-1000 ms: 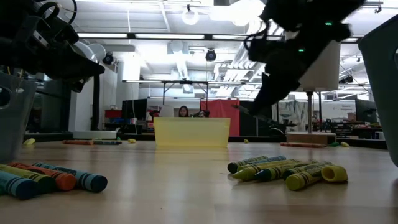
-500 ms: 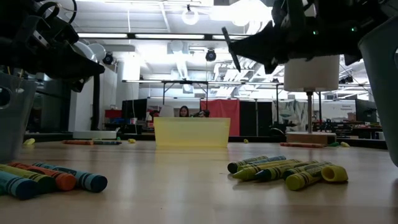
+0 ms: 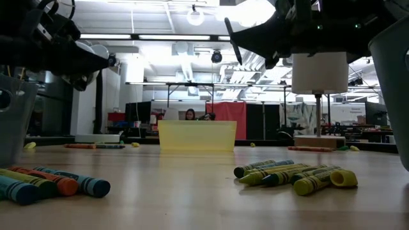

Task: Sort crayons
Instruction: Put the blue crayon into the black bin

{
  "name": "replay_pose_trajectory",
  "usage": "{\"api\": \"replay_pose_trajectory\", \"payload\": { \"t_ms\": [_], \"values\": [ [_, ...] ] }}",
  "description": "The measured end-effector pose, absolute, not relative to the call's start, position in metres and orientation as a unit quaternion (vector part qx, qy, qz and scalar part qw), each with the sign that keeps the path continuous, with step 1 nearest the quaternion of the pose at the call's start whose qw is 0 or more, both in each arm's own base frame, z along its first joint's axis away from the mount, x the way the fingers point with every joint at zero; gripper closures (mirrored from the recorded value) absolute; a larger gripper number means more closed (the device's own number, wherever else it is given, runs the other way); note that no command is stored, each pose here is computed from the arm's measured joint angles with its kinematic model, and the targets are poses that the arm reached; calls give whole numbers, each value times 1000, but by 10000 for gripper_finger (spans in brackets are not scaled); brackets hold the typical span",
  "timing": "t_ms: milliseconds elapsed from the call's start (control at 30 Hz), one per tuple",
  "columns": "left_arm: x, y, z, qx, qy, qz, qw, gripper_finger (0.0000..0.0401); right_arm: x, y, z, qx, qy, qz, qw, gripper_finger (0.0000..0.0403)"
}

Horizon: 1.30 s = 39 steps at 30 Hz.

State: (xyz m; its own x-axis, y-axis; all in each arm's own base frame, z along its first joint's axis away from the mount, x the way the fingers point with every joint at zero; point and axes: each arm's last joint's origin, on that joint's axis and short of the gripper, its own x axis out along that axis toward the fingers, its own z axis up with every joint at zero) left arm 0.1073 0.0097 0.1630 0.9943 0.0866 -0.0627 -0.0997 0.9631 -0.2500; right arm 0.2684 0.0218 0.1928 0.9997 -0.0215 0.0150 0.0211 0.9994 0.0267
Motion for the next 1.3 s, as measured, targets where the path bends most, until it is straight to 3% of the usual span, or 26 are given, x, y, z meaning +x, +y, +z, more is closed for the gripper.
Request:
{"api": "replay_pose_trajectory", "payload": {
  "t_ms": [167,300,500,767,1033,1300],
  "values": [
    [109,11,179,-142,-59,61,986,395,269,15,194,14,-11,-24,1000,402],
    [114,10,193,-115,-126,53,984,365,274,7,203,28,-29,-39,998,402],
    [140,10,202,-79,-82,92,989,288,287,2,224,4,-60,-27,998,402],
    [210,0,219,19,-28,63,997,213,298,2,232,-12,-33,-23,999,402],
    [262,-15,215,63,-10,5,998,206,314,3,205,2,-36,-15,999,402],
    [270,-15,216,53,-21,15,998,204,319,13,195,-1,-49,6,999,402]
  ]
}}
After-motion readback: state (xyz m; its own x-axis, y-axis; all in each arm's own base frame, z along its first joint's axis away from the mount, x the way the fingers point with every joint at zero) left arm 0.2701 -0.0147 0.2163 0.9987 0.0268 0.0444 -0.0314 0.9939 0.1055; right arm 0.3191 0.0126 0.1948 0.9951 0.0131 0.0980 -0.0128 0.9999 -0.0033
